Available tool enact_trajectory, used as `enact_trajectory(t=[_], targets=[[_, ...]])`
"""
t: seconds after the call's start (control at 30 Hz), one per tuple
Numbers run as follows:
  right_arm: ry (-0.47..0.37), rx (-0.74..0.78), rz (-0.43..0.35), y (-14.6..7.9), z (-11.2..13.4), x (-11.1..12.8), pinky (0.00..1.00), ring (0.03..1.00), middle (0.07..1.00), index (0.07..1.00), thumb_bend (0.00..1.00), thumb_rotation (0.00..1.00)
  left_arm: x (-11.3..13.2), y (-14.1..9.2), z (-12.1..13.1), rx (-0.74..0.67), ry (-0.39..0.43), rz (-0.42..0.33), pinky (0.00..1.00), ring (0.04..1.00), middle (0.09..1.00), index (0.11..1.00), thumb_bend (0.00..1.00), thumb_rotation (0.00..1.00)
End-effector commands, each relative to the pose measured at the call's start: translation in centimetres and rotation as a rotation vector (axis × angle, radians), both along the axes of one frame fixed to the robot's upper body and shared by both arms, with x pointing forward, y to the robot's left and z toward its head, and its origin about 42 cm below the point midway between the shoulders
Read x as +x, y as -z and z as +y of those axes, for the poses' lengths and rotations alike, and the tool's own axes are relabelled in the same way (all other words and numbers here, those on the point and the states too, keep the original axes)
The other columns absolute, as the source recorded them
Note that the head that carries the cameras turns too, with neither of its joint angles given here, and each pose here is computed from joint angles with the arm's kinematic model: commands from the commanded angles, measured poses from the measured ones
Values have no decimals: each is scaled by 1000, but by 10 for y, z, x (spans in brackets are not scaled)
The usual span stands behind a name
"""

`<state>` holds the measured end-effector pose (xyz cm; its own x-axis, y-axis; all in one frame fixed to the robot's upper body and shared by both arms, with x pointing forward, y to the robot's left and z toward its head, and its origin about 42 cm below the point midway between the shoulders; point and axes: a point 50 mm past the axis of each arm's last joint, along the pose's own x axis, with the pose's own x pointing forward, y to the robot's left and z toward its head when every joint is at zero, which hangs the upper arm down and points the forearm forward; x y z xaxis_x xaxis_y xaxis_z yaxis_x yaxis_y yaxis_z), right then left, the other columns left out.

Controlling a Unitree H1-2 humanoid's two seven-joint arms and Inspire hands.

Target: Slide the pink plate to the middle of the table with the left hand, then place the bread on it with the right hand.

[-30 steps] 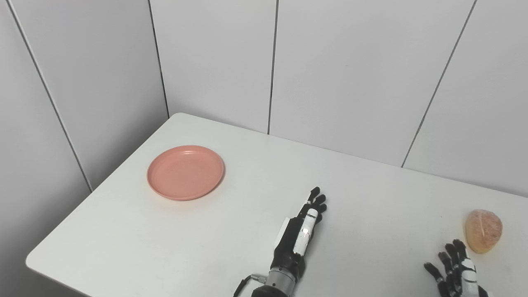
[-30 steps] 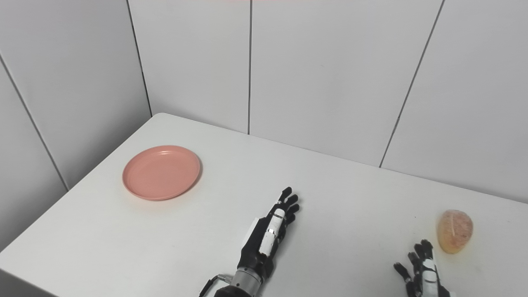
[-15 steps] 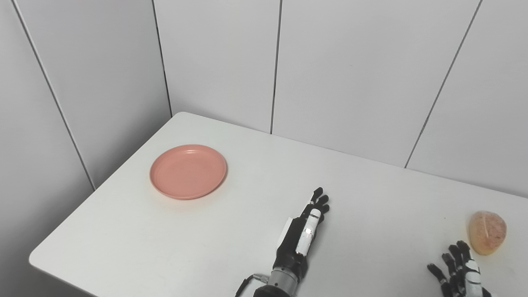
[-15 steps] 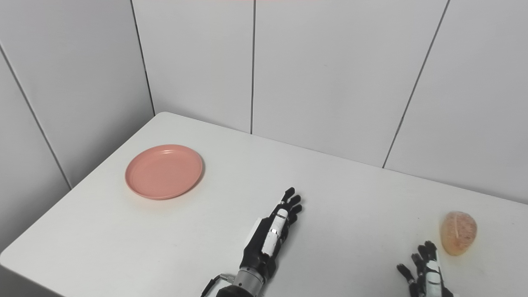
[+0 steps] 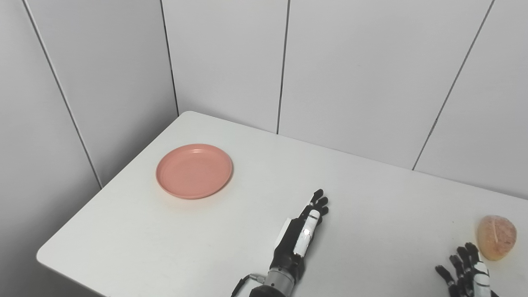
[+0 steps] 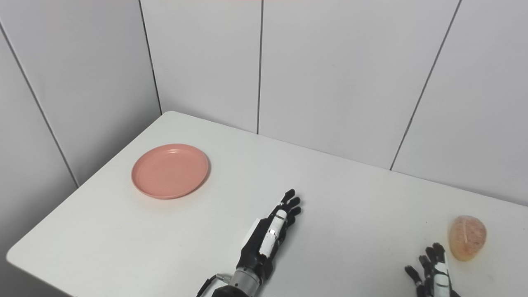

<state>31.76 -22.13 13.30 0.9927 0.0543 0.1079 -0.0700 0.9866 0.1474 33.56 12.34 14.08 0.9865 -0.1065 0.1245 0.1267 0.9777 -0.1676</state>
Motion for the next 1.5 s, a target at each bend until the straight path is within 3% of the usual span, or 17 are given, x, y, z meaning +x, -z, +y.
enact_trajectory(t=[0.0,0.47,0.67,1.0,1.47], targets=[[-3,-5,-23,-6,-2,5,1000,1000,1000,1000,310,1000,3,-22,-3,-9,17,-72,1000,950,959,942,424,1000],[-5,5,-22,-3,-3,8,1000,1000,1000,1000,320,1000,7,-72,26,10,-30,-153,968,928,933,918,402,1000],[-8,12,-18,-4,-4,8,1000,1000,1000,1000,327,1000,9,-94,46,45,-64,-225,962,921,936,929,417,1000],[-4,2,-21,-4,-5,8,1000,1000,1000,1000,338,1000,18,-107,73,42,-123,-262,952,909,923,914,449,1000],[-13,-6,-23,-6,-7,6,1000,1000,1000,1000,351,1000,39,-127,117,74,-236,-301,925,910,919,901,391,1000]])
